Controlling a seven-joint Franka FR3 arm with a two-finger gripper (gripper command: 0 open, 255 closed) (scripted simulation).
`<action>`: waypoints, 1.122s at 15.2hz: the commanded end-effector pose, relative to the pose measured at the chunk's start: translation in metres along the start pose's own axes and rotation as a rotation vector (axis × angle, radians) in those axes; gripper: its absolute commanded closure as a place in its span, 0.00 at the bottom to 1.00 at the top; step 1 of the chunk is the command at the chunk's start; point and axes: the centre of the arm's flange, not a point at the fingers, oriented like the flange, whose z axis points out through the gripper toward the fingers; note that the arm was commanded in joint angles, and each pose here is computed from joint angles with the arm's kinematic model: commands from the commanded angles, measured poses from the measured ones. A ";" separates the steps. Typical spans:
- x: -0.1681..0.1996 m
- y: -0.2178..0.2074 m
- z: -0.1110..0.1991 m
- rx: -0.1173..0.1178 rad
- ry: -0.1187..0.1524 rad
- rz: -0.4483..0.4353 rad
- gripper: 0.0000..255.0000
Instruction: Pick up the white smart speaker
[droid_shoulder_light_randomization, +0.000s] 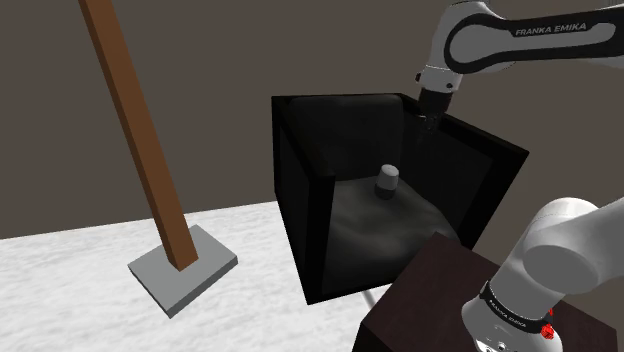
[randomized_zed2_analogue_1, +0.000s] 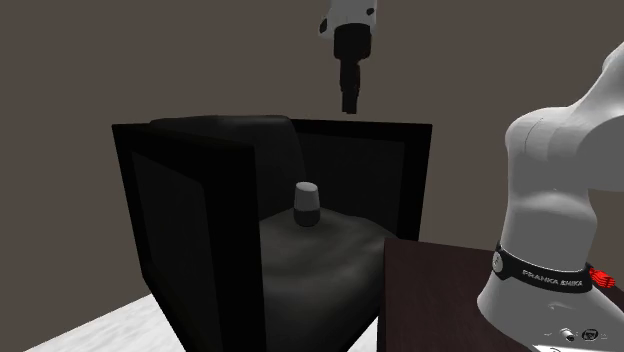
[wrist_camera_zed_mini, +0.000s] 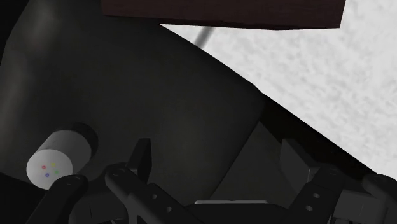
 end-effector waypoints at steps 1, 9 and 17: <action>0.013 0.017 0.016 -0.007 0.007 -0.007 0.00; 0.058 0.085 0.077 -0.032 0.031 -0.027 0.00; 0.105 0.153 0.135 -0.057 0.055 -0.047 0.00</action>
